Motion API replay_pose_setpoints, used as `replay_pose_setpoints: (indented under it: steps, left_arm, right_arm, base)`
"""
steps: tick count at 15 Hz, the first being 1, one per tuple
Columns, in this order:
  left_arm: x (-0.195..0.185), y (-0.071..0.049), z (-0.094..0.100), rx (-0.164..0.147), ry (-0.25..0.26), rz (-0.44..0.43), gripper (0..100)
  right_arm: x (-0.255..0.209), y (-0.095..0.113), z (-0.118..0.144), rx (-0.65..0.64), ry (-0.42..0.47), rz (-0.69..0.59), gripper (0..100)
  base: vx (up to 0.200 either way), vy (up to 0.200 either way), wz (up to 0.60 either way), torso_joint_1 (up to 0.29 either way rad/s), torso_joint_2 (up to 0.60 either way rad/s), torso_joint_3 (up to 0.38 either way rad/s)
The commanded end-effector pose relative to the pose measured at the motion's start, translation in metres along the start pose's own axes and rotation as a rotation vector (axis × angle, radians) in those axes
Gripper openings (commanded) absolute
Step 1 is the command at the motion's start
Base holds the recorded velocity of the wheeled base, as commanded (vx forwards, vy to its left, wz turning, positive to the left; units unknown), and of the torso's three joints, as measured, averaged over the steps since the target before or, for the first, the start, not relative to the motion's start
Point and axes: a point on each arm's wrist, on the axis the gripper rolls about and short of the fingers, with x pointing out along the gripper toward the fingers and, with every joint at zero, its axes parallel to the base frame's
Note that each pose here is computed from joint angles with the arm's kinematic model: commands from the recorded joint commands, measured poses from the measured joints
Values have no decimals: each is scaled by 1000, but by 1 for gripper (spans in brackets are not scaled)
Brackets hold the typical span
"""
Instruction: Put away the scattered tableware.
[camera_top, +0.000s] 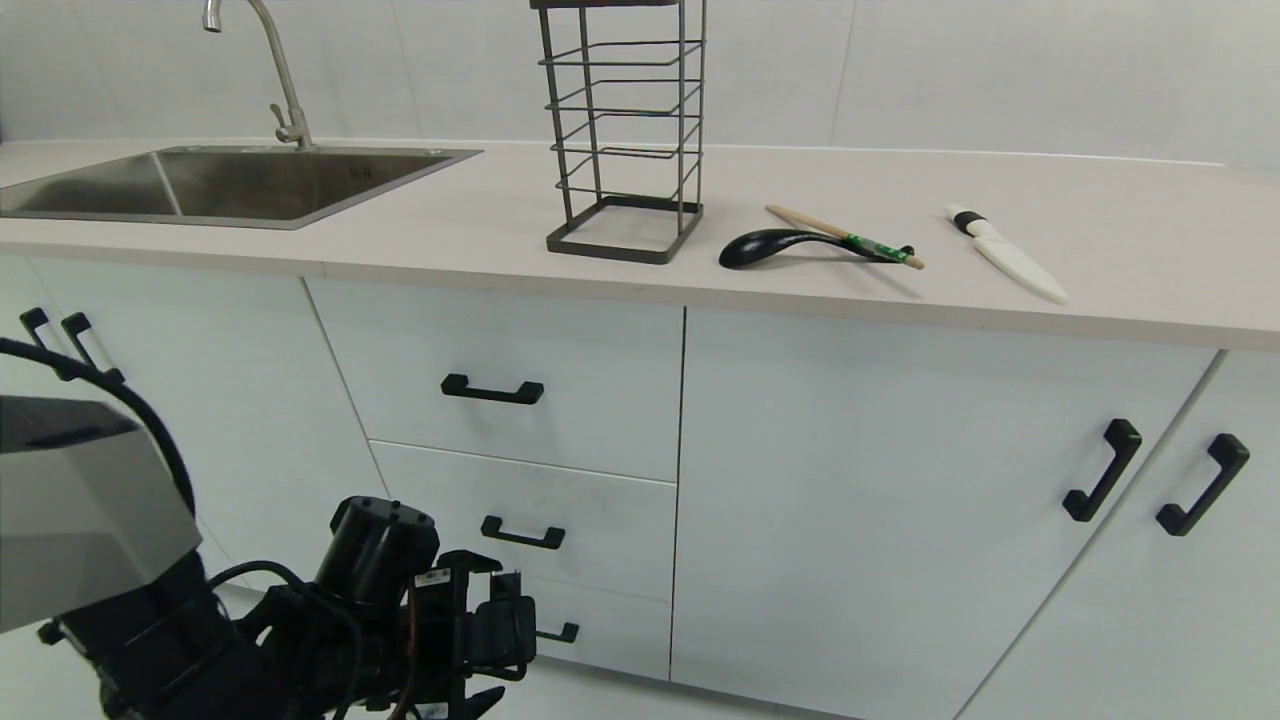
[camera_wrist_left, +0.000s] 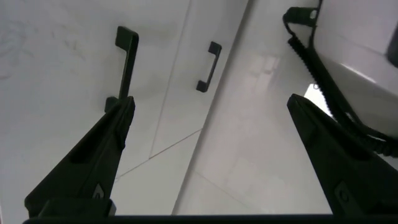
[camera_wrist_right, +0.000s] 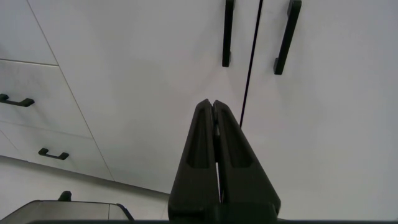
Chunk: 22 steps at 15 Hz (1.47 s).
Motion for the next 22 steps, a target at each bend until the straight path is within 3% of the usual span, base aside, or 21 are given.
replay_pose_setpoints:
  steps: [1, 7, 13, 22]
  left_arm:
    - [22, 5, -14, 7, 37, -12, 100]
    - [45, 20, -11, 74, 20, 13, 100]
    - [59, 31, -11, 71, 16, 45, 100]
    - [66, 38, -15, 58, 20, 62, 100]
  right_arm:
    - [0, 0, 0, 0, 2, 1, 0]
    - [0, 0, 0, 0, 2, 1, 0]
    - [0, 0, 0, 0, 0, 1, 0]
    - [0, 0, 0, 0, -1, 1, 0]
  base:
    - [0, 0, 0, 0, 0, 0]
    - [0, 0, 0, 0, 0, 0]
    - [0, 0, 0, 0, 0, 0]
    - [0, 0, 0, 0, 0, 0]
